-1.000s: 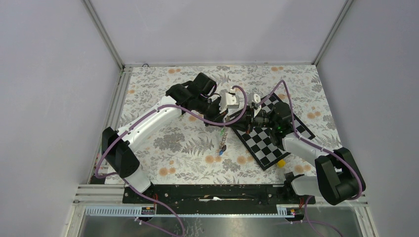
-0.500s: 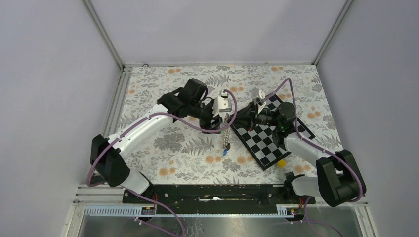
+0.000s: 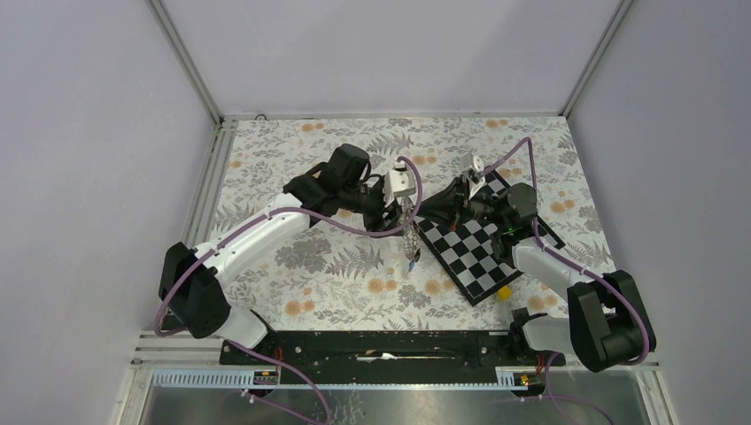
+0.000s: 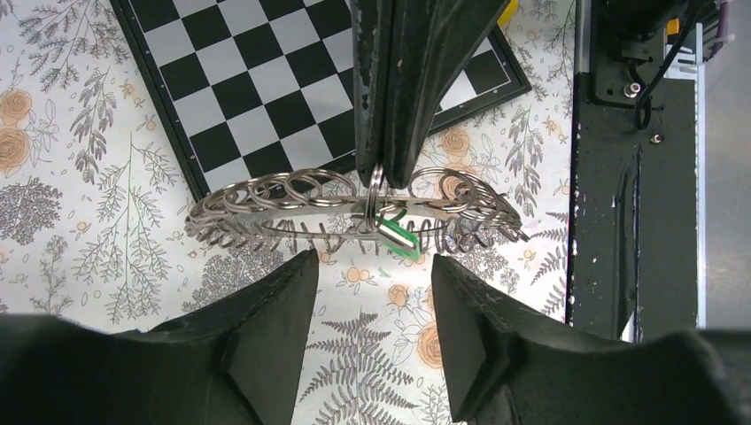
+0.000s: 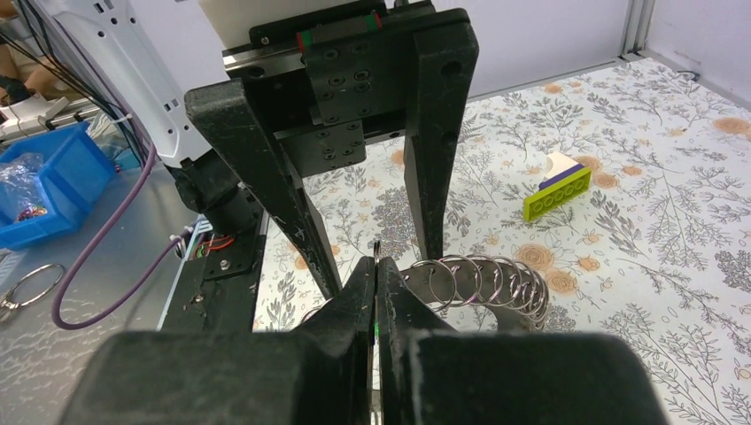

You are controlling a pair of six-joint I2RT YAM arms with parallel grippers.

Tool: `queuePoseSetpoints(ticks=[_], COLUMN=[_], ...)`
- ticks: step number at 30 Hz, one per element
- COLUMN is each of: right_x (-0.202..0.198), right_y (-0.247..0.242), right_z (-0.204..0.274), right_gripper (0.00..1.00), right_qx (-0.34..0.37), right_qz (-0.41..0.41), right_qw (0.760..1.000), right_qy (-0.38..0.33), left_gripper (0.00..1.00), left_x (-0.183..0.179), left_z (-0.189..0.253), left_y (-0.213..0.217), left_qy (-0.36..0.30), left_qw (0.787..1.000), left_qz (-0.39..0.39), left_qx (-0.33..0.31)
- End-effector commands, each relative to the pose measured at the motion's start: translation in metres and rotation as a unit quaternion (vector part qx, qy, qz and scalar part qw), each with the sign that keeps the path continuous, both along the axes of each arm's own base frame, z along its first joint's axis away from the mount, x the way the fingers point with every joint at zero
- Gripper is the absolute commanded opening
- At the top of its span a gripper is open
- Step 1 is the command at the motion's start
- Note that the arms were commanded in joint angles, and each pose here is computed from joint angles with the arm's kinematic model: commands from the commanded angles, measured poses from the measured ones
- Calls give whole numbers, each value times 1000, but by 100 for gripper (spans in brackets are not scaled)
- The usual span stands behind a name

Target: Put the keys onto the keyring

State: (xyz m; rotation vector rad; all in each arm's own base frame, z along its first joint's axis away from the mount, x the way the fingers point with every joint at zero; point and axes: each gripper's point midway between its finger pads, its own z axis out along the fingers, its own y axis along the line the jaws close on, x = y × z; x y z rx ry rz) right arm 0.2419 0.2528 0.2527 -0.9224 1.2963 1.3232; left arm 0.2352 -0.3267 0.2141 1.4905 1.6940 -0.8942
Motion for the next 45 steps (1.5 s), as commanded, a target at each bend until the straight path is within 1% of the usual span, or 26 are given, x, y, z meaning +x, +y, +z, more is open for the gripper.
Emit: queuePoseSetpoints(ticks=[1,8,13,15,20,24,32,40,45], right_x=[2,4,4,4,5,5,5,6,7], right_y=[-4,-5,-6,-6,-7,-7,-7,-7,-7], right_z=[34,34,33,33,33,32,29,28,26], right_gripper=[0,0,0,0,0,0,0,0,0], right_qx=[27,28,28,27,27,26,22,20,17], right_qz=[-14,-21,-24,-24,-25,-25,-27,-27,-29], right_qw=[998,997,997,997,997,997,997,997,997], right_qy=[-61,-63,-62,-61,-63,-62,-62,-64,-65], left_gripper=[56,57,58,56,43,40,27,11,0], left_x=[2,-3,-3,-3,-3,-2,-2,-8,-14], left_z=[8,9,7,5,4,3,4,6,4], left_y=[-13,-21,-24,-25,-26,-28,-32,-28,-22], left_qy=[13,47,52,54,54,60,64,54,51], left_qw=[999,998,997,997,997,997,996,997,997], left_qz=[-4,-7,-1,0,-4,-6,-12,-26,-45], left_qx=[-34,-50,-55,-53,-53,-54,-57,-56,-42])
